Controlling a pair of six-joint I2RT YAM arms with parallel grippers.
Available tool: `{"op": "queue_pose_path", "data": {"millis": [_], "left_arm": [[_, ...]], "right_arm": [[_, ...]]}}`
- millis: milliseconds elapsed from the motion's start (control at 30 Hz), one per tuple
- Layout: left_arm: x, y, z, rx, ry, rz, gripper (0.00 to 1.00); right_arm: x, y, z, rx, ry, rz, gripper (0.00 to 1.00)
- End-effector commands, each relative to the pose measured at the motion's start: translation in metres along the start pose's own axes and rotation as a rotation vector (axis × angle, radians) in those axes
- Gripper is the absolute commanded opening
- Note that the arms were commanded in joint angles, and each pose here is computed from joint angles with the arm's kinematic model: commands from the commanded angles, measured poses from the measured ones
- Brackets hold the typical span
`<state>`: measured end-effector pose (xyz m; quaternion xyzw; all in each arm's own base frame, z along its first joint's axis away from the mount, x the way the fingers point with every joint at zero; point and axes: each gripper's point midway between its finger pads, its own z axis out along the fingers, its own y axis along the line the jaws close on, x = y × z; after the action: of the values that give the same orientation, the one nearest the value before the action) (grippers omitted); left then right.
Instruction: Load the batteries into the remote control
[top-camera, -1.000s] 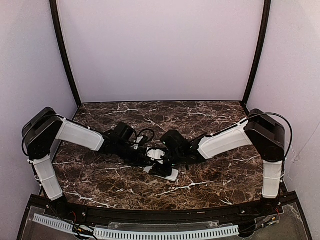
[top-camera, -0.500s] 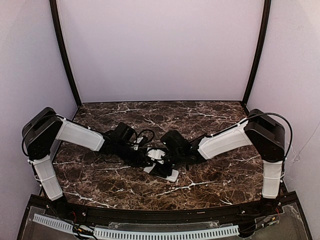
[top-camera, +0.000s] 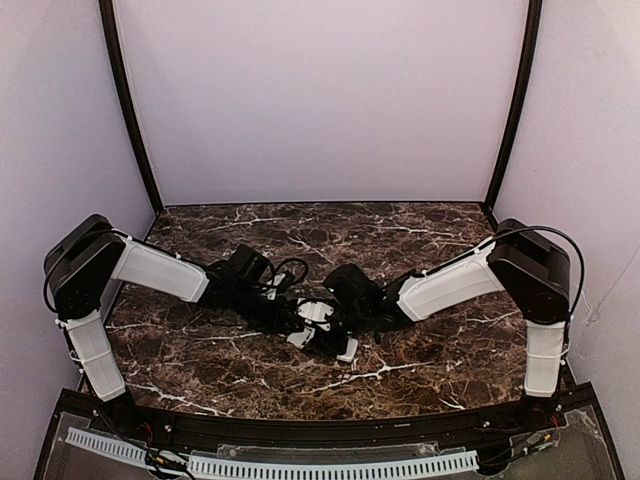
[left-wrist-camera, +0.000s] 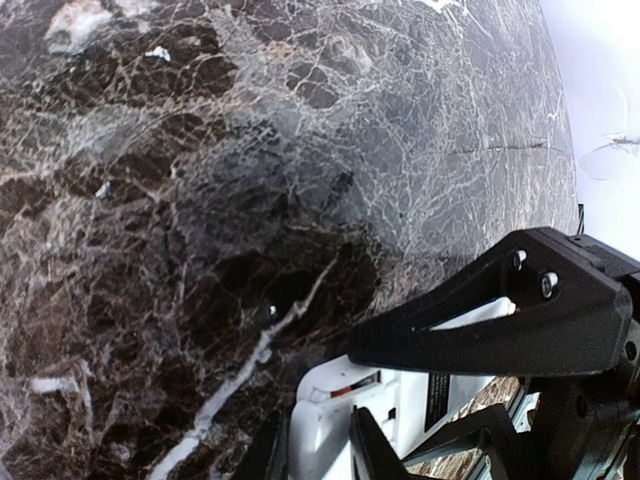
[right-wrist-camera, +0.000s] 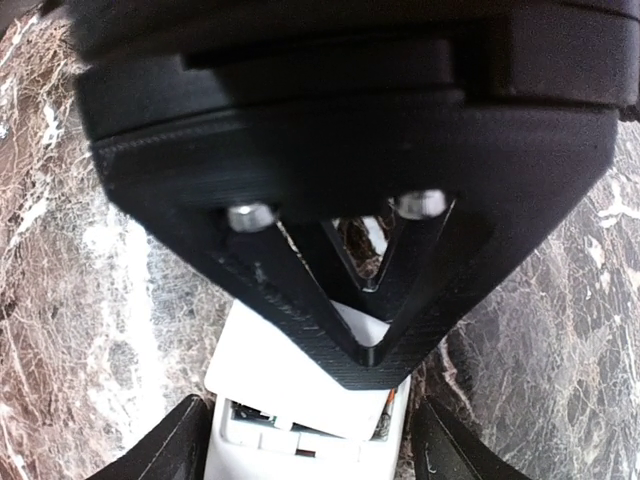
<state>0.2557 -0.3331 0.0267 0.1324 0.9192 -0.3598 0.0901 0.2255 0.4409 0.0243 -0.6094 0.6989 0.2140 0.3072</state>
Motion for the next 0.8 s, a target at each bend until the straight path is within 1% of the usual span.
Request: {"op": "queue_pose_path", "data": {"millis": [0, 200, 333, 467, 533, 767], "left_arm": [[0.015, 0.015, 0.002, -0.064, 0.040, -0.038, 0.19], [0.008, 0.013, 0.002, -0.057, 0.004, -0.045, 0.15], [0.006, 0.014, 0.002, -0.059, -0.007, -0.047, 0.07], [0.005, 0.012, 0.002, -0.050, -0.013, -0.043, 0.02], [0.005, 0.012, 0.001, -0.043, -0.023, -0.043, 0.01], [0.008, 0.018, 0.004, -0.053, -0.009, -0.064, 0.00]], "right_arm": [[-0.010, -0.009, -0.008, 0.027, -0.043, 0.016, 0.67], [-0.008, -0.009, -0.009, 0.023, -0.044, 0.022, 0.66], [-0.009, -0.012, -0.010, 0.030, -0.045, 0.033, 0.66], [-0.009, -0.016, -0.011, 0.037, -0.047, 0.047, 0.65], [-0.008, -0.017, -0.011, 0.037, -0.051, 0.057, 0.64], [-0.007, -0.026, -0.013, 0.066, -0.053, 0.084, 0.63]]}}
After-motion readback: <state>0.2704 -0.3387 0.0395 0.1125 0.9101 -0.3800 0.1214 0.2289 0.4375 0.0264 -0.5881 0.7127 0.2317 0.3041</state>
